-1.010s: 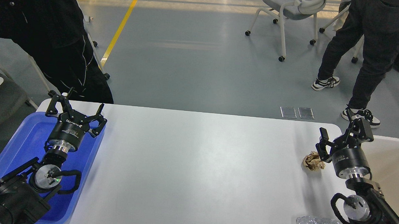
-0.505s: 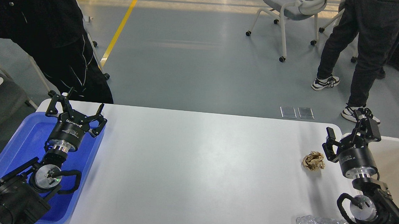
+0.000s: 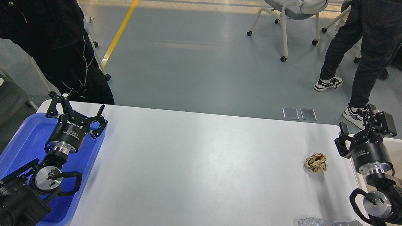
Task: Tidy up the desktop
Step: 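Move the right gripper away from the tan paper ball toward the white bin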
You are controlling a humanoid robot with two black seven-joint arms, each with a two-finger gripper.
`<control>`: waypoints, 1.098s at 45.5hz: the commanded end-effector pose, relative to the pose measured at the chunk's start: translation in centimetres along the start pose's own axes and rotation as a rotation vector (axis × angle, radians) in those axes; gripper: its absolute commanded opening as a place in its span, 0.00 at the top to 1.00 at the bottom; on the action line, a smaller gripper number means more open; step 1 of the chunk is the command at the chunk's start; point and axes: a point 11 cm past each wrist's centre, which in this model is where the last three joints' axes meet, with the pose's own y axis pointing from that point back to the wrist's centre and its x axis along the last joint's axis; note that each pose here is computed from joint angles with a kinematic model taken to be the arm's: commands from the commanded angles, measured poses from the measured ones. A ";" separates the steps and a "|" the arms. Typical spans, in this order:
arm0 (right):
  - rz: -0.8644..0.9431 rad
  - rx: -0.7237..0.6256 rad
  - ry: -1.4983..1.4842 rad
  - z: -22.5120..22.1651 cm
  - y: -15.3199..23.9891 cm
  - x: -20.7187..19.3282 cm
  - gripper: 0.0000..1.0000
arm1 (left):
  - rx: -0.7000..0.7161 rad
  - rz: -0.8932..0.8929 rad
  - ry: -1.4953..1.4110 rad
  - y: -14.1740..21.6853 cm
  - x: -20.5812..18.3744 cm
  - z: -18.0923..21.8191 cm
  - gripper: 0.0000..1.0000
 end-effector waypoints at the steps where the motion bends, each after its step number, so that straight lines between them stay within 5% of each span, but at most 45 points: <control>1: -0.023 -0.096 0.019 -1.0 0.2 0.3 0.00 | -0.001 0.001 0.000 0.0 0.0 0.0 0.00; 10: -0.093 -0.234 0.196 -0.6 0.8 1.2 0.00 | -0.001 -0.005 0.002 0.0 -0.1 0.0 0.00; 27: -0.289 -0.262 0.491 -3.4 1.3 -0.4 0.00 | 0.000 -0.006 0.002 0.0 -0.1 0.0 0.00; 50: -0.473 -0.461 1.169 -7.7 4.9 3.1 0.00 | 0.001 -0.008 0.003 0.0 -0.1 0.0 0.00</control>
